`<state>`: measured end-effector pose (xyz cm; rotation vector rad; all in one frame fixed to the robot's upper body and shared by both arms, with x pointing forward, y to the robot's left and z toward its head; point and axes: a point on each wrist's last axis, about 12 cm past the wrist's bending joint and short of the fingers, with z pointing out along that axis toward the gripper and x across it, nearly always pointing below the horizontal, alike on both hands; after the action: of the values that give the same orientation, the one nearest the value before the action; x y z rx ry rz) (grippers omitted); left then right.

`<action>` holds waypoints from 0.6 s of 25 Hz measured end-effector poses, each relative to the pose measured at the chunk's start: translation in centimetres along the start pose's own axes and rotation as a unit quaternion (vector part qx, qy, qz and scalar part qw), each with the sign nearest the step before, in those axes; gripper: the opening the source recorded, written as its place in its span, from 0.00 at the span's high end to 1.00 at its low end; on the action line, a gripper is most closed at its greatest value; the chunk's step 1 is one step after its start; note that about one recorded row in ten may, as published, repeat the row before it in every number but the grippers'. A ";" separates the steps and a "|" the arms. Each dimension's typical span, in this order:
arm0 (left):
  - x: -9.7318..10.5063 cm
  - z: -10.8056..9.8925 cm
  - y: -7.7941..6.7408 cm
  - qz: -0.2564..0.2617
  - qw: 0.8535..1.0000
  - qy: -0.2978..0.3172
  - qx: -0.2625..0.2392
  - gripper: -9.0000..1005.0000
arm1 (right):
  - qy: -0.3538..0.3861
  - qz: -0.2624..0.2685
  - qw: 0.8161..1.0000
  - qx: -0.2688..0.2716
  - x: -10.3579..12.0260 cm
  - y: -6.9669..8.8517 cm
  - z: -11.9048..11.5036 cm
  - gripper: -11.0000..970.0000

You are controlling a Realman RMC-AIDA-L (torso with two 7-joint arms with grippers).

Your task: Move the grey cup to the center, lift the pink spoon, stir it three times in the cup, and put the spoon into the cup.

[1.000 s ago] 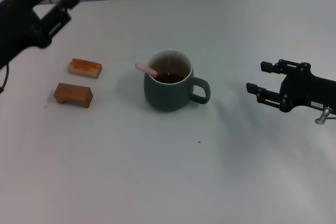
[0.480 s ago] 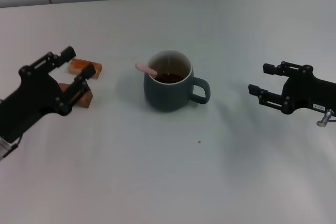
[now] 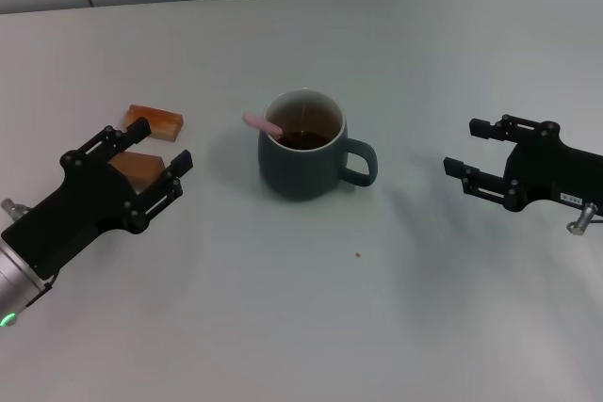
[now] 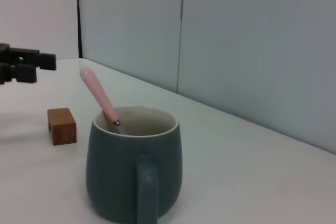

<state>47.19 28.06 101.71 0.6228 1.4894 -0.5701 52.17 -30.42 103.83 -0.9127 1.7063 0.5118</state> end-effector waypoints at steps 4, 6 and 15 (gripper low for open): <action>0.1 0.0 0.0 0.001 1.000 0.005 -0.002 0.42 | -0.010 -0.008 1.000 0.002 -0.1 0.2 0.1 0.33; 0.3 0.0 0.2 0.001 1.000 0.014 -0.008 0.29 | -0.011 -0.010 1.000 0.002 0.0 0.3 0.1 0.33; 0.7 -0.3 0.1 0.000 1.000 0.028 -0.009 0.18 | -0.013 -0.015 1.000 -0.008 0.2 0.8 0.1 0.33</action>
<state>47.08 28.35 100.99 0.6282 1.5457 -0.5420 51.59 -29.98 103.50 -0.9381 1.6655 0.5157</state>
